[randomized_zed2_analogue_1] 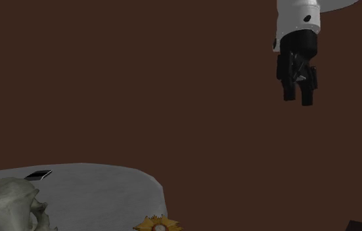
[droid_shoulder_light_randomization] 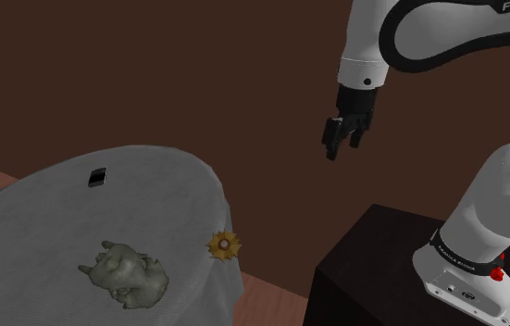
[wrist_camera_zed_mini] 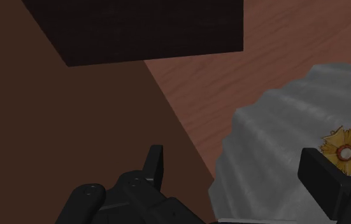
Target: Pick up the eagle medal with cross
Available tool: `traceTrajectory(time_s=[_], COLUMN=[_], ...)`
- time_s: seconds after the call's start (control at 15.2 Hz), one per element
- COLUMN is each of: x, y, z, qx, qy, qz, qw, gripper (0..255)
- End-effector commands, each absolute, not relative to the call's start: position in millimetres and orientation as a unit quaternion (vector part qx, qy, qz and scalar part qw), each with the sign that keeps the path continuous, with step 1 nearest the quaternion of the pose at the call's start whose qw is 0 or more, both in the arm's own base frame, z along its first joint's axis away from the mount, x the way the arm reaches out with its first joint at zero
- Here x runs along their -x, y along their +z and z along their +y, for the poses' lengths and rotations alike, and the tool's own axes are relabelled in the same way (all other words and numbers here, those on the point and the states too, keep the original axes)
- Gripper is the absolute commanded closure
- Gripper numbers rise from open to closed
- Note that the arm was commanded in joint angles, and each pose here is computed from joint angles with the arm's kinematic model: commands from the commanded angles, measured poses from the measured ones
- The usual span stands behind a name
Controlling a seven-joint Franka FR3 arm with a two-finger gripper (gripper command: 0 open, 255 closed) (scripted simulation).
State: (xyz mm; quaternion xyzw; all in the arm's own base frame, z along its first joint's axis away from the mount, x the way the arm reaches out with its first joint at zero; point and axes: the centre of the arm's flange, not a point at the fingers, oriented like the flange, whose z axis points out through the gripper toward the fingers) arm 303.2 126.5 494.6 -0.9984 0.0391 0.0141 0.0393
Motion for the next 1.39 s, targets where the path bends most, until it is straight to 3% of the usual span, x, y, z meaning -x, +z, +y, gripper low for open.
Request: traceTrajectory(time_s=[0.0, 1.32], x=[-308.1, -360.3], y=[475.1, 314.7], z=[145.5, 337.3], qx=[0.998, 0.995], qy=[0.007, -0.057], qz=[0.040, 0.047], qw=[0.042, 0.066], gripper=[0, 0])
